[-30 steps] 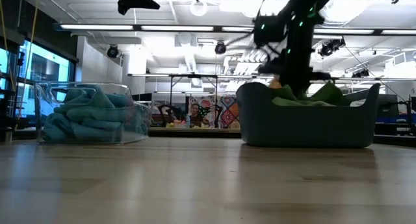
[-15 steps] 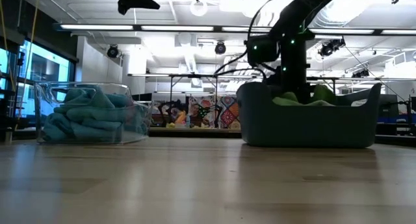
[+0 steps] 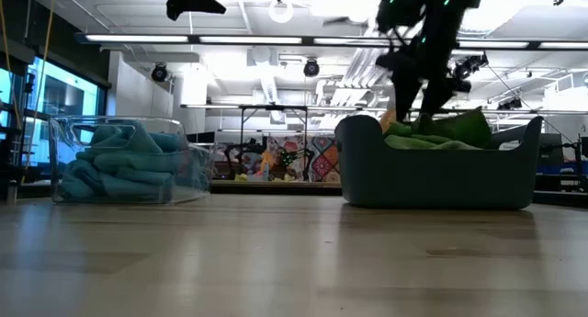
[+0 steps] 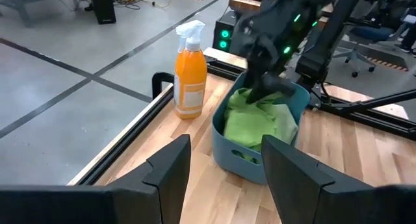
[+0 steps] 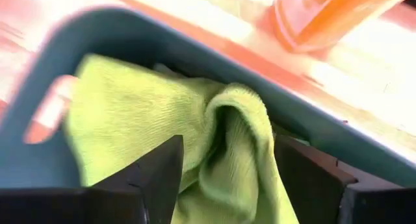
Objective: Sort microfiber towel by color & place in baskets
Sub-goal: Put the green microfiber towel into the blue bin
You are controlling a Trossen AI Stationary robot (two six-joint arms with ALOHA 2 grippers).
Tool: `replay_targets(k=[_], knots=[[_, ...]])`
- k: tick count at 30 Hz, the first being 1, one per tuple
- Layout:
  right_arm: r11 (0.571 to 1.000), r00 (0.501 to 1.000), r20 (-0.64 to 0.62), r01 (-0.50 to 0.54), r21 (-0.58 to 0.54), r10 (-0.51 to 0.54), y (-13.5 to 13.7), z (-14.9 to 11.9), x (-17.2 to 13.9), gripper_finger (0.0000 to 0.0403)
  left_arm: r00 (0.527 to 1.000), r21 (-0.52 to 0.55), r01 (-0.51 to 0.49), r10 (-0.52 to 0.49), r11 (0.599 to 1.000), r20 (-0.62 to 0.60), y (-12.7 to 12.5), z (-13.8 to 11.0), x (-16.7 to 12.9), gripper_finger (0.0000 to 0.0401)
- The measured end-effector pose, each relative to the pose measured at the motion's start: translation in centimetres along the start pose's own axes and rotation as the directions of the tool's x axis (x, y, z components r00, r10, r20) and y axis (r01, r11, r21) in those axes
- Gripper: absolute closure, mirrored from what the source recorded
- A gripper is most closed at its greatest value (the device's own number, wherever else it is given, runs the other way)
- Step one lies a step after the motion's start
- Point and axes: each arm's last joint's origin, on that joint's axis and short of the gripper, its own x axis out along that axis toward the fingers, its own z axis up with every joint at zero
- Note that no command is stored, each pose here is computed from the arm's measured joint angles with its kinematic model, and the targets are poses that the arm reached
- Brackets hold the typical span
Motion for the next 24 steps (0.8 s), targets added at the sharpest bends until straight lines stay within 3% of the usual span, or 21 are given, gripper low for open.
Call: replay_targets(k=[10, 16, 19, 24], knots=[[0.986, 0.968, 0.209, -0.157, 0.053, 0.142, -3.0, -0.5, -6.5, 0.0164, 1.000, 0.001, -0.015, 0.015, 1.000, 0.002, 0.0, 0.0, 0.0, 0.0224], [0.961, 0.878, 0.395, -0.272, -0.049, 0.269, -3.2, -0.1, -9.2, 0.0164, 1.000, 0.089, -0.014, 0.014, 0.996, 0.002, 0.0, 0.0, 0.0, 0.0224], [0.914, 0.809, 0.427, -0.363, -0.181, 0.405, -2.1, 0.7, -9.6, 0.0164, 1.000, 0.094, -0.014, 0.014, 0.995, 0.003, 0.0, 0.0, 0.0, 0.0224], [0.740, 0.625, 0.412, -0.463, -0.488, 0.663, 1.1, 2.3, -9.5, 0.0164, 1.000, 0.052, -0.013, 0.013, 0.999, 0.009, 0.0, 0.1, 0.0, 0.0224]])
